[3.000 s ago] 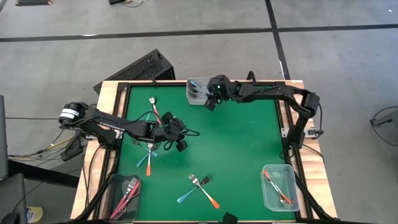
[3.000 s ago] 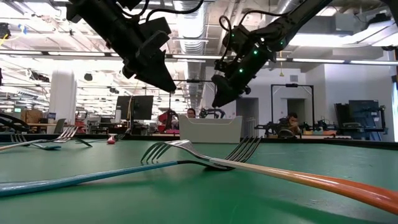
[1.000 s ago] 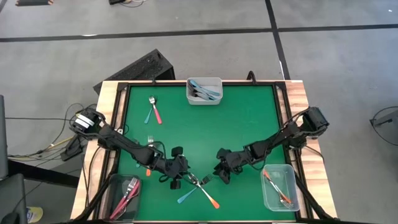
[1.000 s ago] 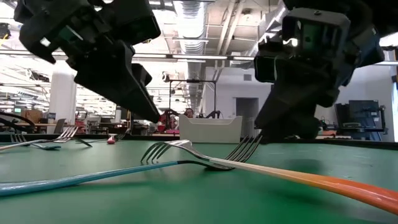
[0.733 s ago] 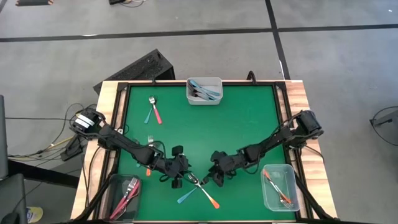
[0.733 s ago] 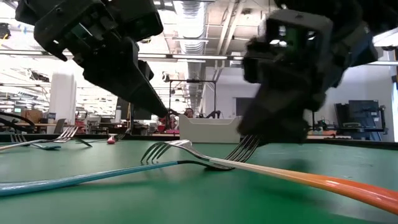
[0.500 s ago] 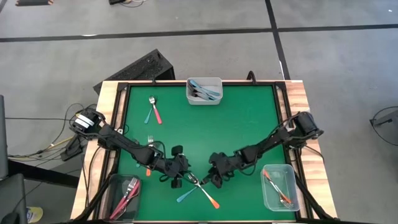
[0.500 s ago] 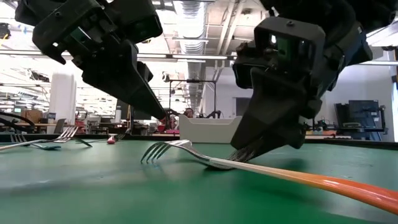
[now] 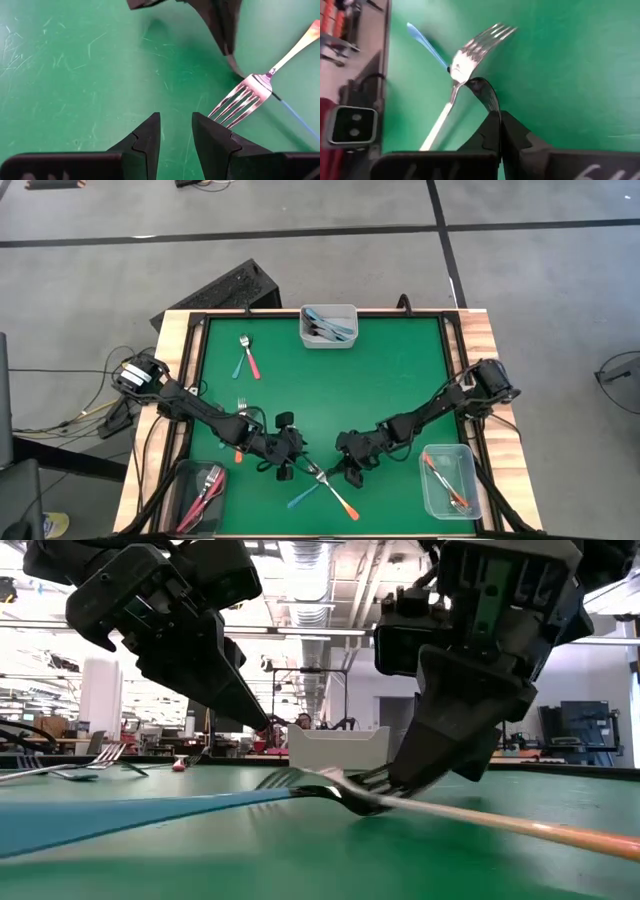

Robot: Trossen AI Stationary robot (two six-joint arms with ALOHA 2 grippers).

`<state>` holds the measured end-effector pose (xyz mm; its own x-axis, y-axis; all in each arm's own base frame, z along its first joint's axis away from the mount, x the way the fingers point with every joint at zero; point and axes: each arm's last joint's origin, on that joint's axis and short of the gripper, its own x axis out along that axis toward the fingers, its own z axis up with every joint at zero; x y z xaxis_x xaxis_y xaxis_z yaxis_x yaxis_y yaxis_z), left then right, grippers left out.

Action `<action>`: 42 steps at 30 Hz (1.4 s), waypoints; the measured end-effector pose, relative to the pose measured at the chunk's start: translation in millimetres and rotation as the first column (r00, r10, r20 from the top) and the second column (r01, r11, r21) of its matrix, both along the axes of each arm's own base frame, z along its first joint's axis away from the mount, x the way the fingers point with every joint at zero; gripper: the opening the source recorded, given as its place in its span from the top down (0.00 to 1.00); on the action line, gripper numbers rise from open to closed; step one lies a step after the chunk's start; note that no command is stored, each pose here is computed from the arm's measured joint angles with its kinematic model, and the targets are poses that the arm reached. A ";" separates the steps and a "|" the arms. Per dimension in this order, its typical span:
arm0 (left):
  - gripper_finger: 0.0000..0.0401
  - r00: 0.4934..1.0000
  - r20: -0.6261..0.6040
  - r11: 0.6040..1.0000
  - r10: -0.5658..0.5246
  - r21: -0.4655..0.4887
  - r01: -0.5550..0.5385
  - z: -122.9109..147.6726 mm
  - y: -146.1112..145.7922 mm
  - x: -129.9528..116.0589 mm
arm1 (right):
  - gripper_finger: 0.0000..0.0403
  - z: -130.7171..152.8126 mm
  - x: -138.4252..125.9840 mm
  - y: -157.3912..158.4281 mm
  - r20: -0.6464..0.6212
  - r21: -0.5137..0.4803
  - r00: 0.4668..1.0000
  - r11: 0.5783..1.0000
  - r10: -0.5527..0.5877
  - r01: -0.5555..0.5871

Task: Sort silverware by color (type)
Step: Put the blue fork into the white bin

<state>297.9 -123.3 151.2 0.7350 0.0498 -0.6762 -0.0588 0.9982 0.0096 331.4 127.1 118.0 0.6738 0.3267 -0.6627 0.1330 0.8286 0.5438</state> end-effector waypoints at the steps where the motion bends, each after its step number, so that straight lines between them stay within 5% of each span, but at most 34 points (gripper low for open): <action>1: 0.75 1.000 0.000 1.000 0.000 0.000 0.000 0.0 0.0 0.0 | 0.97 1.8 -0.2 -1.6 0.007 -0.016 1.000 1.000 0.007 -0.007; 9: 0.75 1.000 0.009 1.000 0.021 0.019 -0.022 0.3 1.6 0.5 | 0.96 23.9 -12.6 -19.8 -0.003 -0.270 0.996 0.959 -0.091 0.087; 17: 0.75 0.992 0.059 0.992 0.115 0.047 -0.118 3.2 17.1 7.9 | 0.97 60.5 -37.3 -26.3 0.085 -0.580 0.979 0.790 -0.187 0.201; 22: 0.75 0.984 0.093 0.986 0.154 0.054 -0.159 5.7 28.3 13.7 | 0.97 73.7 -47.3 -19.9 0.086 -0.712 0.995 0.695 -0.050 0.096; 37: 0.75 0.983 0.171 0.998 0.065 -0.023 -0.062 14.5 38.7 25.7 | 0.97 93.1 -52.9 -21.0 0.129 -0.813 0.991 0.576 0.029 0.089; 42: 0.75 0.982 0.173 0.998 0.069 -0.022 -0.066 14.6 39.5 26.0 | 0.96 93.7 -51.0 -24.4 0.138 -0.813 0.990 0.572 0.013 0.106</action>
